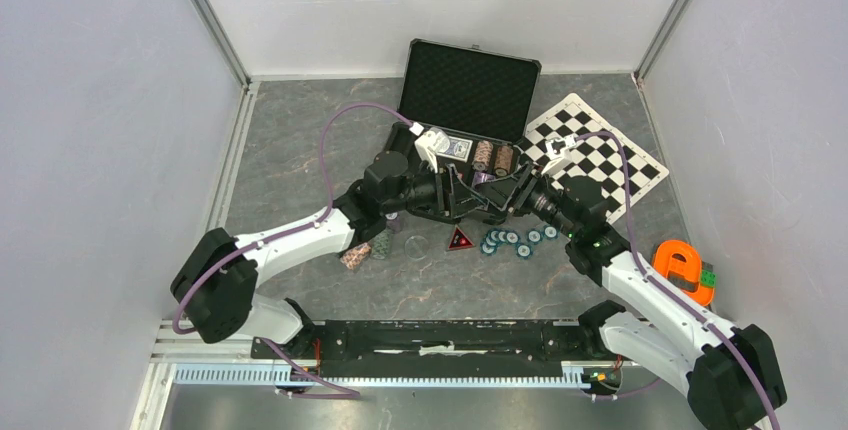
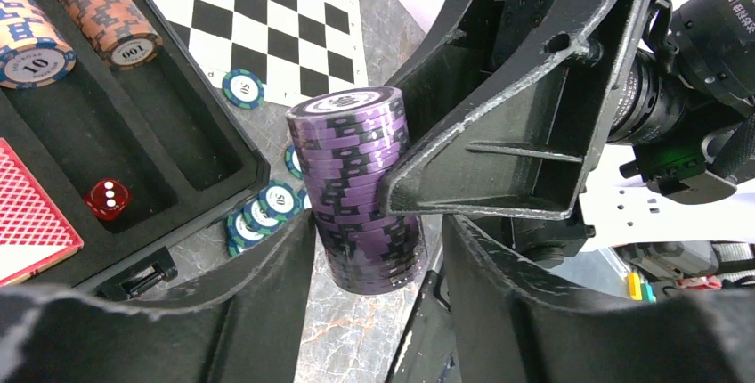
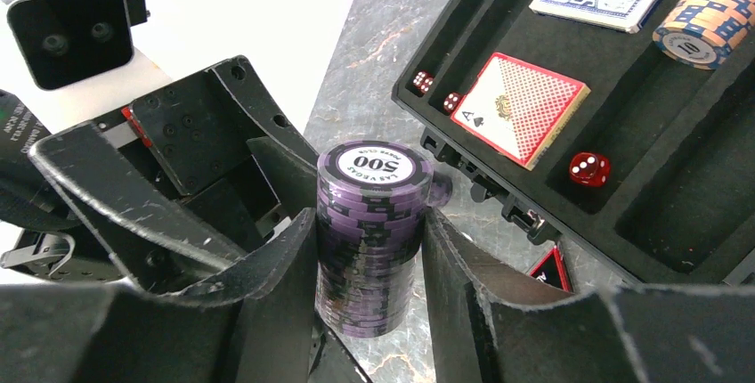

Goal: Pack up texas hold em set

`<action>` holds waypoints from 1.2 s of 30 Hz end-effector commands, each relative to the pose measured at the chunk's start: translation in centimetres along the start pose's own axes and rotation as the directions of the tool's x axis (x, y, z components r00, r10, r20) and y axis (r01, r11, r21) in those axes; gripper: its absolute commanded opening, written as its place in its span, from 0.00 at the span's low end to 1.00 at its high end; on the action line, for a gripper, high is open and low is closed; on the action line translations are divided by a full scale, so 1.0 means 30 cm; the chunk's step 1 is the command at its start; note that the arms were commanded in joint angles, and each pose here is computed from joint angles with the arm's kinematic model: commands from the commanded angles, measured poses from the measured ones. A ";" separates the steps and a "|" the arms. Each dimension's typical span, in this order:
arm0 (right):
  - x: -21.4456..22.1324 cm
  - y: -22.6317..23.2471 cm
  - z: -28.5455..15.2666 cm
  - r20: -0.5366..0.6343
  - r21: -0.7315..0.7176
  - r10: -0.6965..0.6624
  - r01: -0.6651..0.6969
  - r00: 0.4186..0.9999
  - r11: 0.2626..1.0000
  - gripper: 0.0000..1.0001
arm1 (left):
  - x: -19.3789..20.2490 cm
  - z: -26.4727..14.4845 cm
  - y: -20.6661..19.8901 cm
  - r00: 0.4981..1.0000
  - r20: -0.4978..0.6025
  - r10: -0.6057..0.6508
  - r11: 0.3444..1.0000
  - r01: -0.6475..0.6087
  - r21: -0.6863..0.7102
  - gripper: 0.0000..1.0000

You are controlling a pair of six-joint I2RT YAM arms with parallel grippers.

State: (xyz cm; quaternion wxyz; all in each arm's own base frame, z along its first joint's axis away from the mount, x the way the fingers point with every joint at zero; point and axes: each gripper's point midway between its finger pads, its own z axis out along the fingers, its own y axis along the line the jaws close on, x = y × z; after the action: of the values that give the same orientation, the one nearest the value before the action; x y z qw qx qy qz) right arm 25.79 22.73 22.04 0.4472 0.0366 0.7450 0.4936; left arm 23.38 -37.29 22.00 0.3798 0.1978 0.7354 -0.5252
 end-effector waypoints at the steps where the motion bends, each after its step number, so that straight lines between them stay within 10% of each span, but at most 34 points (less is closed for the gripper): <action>1: -0.071 0.146 -0.016 0.071 -0.170 -0.004 0.016 0.997 0.985 0.27 | -0.094 0.018 -0.068 0.997 0.081 0.006 0.998 -0.011 0.062 0.56; 13: -0.054 0.179 -0.018 0.059 -0.223 0.009 0.004 0.998 0.975 0.29 | -0.074 0.033 -0.061 0.998 0.059 -0.012 0.997 0.008 0.071 0.70; 19: -0.053 0.169 -0.018 0.065 -0.206 -0.006 0.019 0.998 0.978 0.33 | -0.075 0.026 -0.052 0.998 0.065 0.001 0.998 -0.004 0.058 0.18; 26: -0.091 0.052 -0.018 0.105 0.021 -0.062 0.060 0.993 0.998 0.85 | -0.104 -0.034 0.024 0.997 0.074 0.028 0.998 -0.023 -0.062 0.10; 36: -0.168 -0.139 -0.120 0.238 0.334 -0.203 0.116 0.950 0.935 0.85 | -0.208 -0.215 0.375 0.975 0.014 0.221 0.775 -0.167 -0.609 0.10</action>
State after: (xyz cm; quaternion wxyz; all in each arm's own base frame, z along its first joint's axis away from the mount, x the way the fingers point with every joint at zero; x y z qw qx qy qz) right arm 27.17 17.89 22.93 0.5381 0.1005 0.7442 0.3827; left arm 29.03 -29.61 17.75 0.4186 0.1160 0.8308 -0.3479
